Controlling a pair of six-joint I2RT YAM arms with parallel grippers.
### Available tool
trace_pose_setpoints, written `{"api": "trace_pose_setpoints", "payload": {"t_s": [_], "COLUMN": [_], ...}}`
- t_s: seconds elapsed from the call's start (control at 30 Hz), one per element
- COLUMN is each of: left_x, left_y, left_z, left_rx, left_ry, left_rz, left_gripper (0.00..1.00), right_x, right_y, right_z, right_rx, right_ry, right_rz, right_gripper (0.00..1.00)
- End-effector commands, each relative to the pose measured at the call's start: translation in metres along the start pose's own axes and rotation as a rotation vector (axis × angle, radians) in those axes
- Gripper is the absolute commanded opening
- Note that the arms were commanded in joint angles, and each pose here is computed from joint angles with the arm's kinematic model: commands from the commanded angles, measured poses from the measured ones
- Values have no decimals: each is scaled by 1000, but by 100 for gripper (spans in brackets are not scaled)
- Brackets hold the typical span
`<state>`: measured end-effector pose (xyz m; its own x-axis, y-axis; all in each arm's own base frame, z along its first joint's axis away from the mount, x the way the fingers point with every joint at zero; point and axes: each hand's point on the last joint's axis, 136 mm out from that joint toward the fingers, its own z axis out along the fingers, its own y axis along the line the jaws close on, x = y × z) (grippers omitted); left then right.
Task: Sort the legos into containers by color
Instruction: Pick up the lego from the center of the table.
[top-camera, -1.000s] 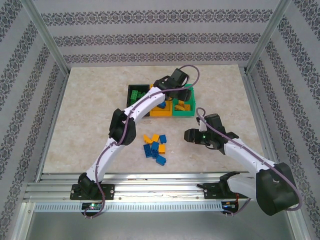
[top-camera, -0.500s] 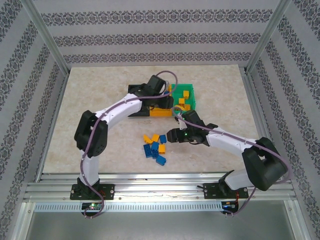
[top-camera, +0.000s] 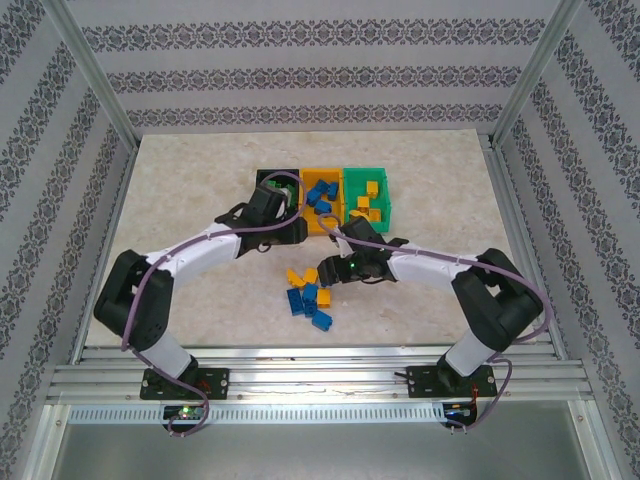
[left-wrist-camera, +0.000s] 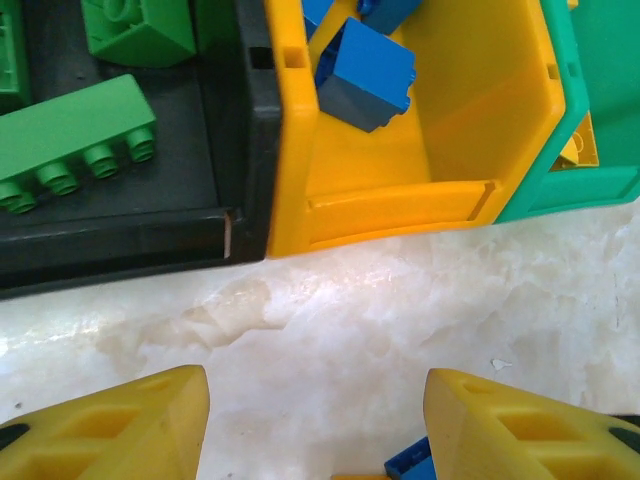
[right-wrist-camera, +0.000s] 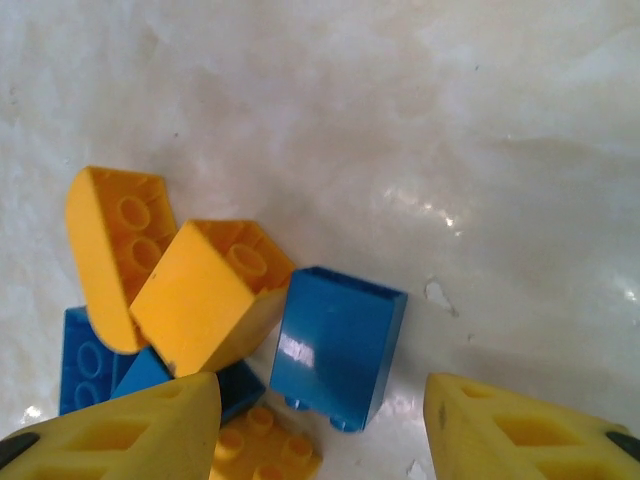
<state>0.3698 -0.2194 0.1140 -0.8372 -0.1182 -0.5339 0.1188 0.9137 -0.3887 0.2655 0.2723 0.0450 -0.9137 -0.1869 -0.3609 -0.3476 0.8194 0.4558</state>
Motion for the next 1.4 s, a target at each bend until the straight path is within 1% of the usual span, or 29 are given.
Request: {"api": "trace_pose_setpoints", "payload": {"t_s": [0.0,0.07,0.13,0.27,0.43,0.53,0.7,0.83,0.93,1.2,1.27,1.37], "left_x": [-17,-17,-18,-16,-15,-15,-16,-11,-9,-6,-5,-2], "left_y": [4,10,14,18,16,16,16,15,12,16,19,20], "left_z": [-12,-18,-18,-17,-10,-7,-5,-1,2,-8,-10,-11], "left_rx": [1,-29,-30,-35,-16,-8,-3,11,31,7,4,-1], "left_ry": [-89,-103,-121,-110,-85,-86,-91,-67,-64,-62,-74,-58], "left_rz": [-21,-14,-18,-22,-26,-26,-29,-39,-46,-36,-37,-37], "left_gripper": [58,58,58,58,58,58,58,58,58,58,58,58], "right_x": [2,4,10,23,35,39,45,39,31,9,9,16], "right_y": [1,4,4,-7,-28,-42,-49,-42,-31,6,5,-1], "right_z": [9,15,22,31,30,23,12,9,14,29,33,39], "right_rx": [42,44,61,145,271,330,324,283,237,137,135,157], "right_ry": [36,65,102,171,213,213,203,176,162,144,153,193], "right_rz": [-48,-62,-76,-101,-130,-136,-115,-111,-108,-146,-149,-158], "right_gripper": [57,57,57,58,56,55,56,56,56,57,58,58]}}
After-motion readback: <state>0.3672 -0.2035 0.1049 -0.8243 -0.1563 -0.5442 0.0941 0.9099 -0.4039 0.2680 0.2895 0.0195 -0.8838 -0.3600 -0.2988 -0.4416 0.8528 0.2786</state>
